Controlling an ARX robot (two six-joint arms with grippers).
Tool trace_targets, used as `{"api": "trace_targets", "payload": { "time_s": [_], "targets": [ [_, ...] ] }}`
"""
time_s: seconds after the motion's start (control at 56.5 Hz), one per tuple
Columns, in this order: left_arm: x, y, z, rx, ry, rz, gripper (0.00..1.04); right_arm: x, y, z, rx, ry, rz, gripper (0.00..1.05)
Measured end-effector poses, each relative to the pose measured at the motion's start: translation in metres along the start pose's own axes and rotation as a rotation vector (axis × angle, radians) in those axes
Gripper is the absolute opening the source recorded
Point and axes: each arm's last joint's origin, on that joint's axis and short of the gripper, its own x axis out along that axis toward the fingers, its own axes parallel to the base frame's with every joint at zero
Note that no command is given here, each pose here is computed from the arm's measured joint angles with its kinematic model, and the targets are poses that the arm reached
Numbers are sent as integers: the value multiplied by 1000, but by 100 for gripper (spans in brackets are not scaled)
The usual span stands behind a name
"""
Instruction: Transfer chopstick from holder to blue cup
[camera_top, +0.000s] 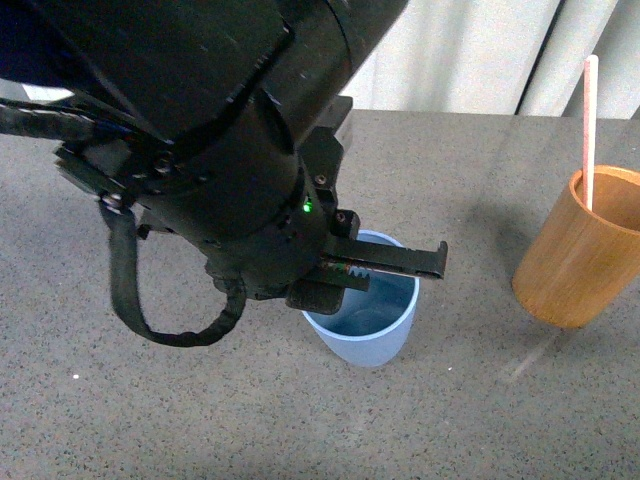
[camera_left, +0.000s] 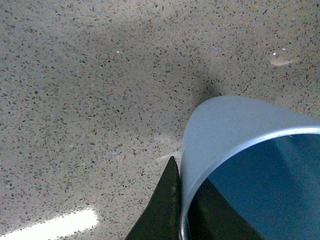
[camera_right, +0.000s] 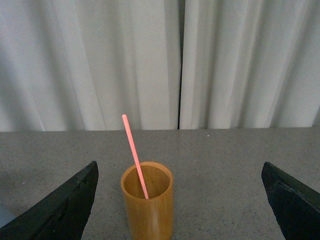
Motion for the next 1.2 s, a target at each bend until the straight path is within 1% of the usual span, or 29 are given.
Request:
{"api": "trace_targets", "payload": {
  "time_s": [0.212, 0.478, 0.531, 0.672, 0.761, 0.814, 0.902, 1.026, 1.132, 1.15, 1.203],
  "targets": [
    [12, -12, 3, 10, 4, 11, 3, 0, 0, 0, 0, 0, 0, 95],
    [20, -19, 8, 14, -17, 45, 3, 0, 0, 0, 0, 0, 0, 95],
    [21, -19, 8, 11, -17, 48, 9, 0, 0, 0, 0, 0, 0, 95],
    [22, -18, 7, 5, -4, 44, 30, 0, 0, 0, 0, 0, 0, 95],
    [20, -15, 8, -8, -6, 44, 41, 0, 0, 0, 0, 1, 0, 95],
    [15, -11, 12, -24, -19, 38, 51, 0, 0, 0, 0, 0, 0, 95],
    [4, -6, 17, -42, -47, 26, 62, 0, 0, 0, 0, 0, 0, 95],
    [-25, 6, 27, -79, -140, 3, 82, 0, 0, 0, 0, 0, 0, 95],
    [-52, 19, 30, -108, -229, -15, 98, 0, 0, 0, 0, 0, 0, 95],
    [-58, 23, 29, -114, -252, -18, 100, 0, 0, 0, 0, 0, 0, 95],
    [-76, 36, 24, -141, -313, -42, 97, 0, 0, 0, 0, 0, 0, 95]
  ]
}}
